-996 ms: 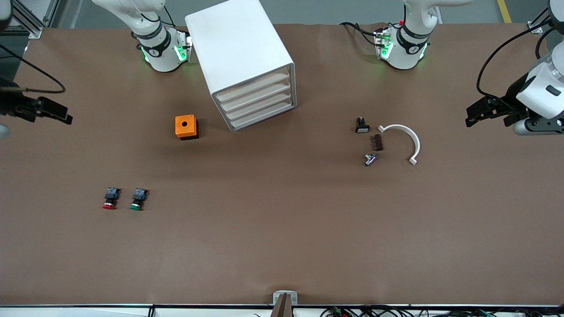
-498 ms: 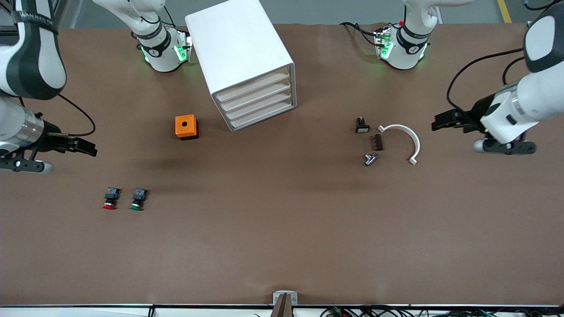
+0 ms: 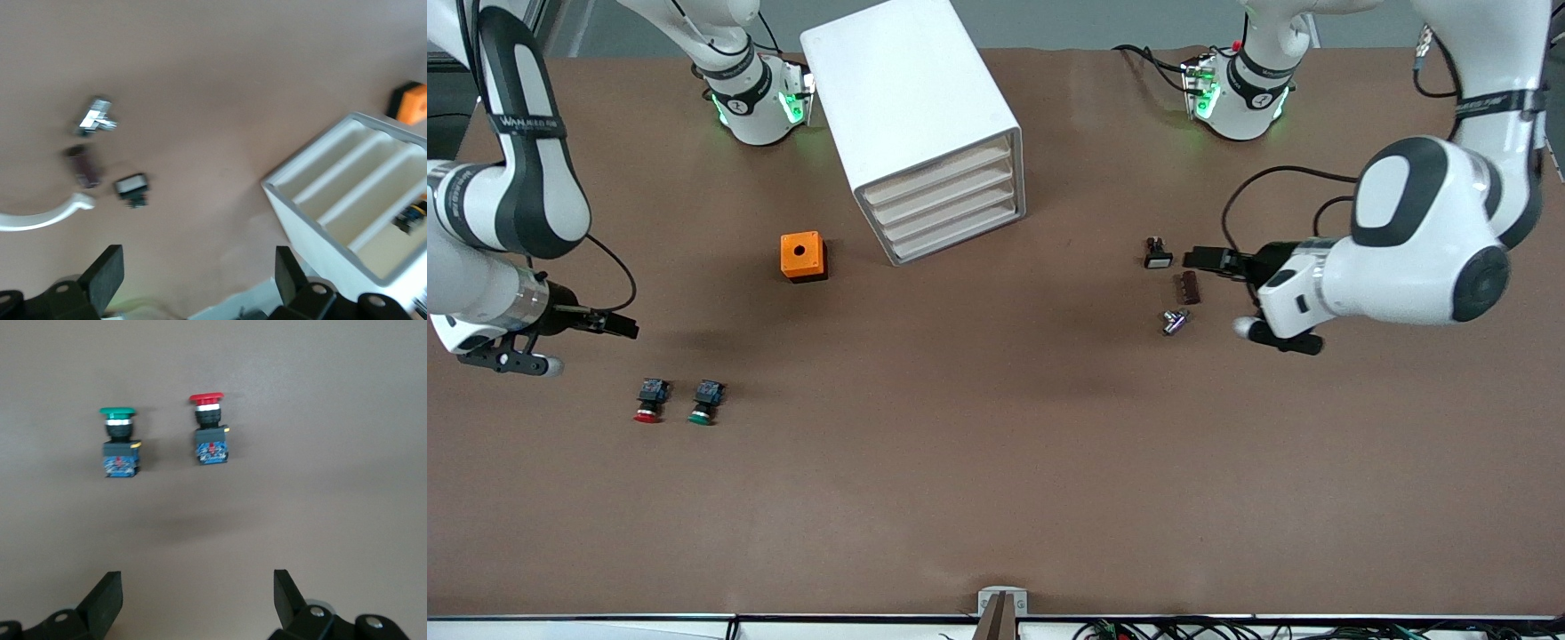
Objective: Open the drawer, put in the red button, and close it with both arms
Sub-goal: 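Lower the right gripper onto the red button while the left gripper hooks the drawer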
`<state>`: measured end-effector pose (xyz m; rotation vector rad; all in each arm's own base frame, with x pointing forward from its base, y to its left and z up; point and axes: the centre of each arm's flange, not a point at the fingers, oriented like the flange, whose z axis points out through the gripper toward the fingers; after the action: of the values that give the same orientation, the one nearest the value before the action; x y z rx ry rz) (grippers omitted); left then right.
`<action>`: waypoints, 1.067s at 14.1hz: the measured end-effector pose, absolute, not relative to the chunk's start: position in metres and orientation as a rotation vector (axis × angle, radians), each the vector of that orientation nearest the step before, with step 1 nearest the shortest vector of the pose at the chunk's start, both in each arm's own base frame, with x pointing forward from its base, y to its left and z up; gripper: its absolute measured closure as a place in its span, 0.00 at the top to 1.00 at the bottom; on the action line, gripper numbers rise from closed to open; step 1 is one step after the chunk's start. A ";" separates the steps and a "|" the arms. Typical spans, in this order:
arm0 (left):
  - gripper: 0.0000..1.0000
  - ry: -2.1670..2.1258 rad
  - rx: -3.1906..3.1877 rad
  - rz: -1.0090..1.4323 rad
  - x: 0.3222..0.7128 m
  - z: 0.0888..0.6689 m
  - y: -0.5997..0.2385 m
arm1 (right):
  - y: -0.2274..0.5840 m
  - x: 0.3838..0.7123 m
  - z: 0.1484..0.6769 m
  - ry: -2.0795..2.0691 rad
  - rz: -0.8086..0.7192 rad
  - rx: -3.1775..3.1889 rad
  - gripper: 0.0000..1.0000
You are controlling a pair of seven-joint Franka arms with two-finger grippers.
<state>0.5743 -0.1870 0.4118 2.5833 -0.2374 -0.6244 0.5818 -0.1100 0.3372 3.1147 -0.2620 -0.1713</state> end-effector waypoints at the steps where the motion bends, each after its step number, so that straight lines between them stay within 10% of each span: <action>1: 1.00 -0.269 2.537 -0.642 0.573 0.402 -0.198 | -0.116 0.584 0.324 -0.252 -0.172 3.119 1.00; 15: 1.00 -0.480 1.938 -0.763 0.530 0.278 -0.341 | -0.124 0.618 0.192 -0.242 -0.124 3.145 1.00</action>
<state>0.5302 -0.3410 0.2778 1.9384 -0.4799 -0.7631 0.6184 -0.1243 0.1921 3.1449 -0.2419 -0.1237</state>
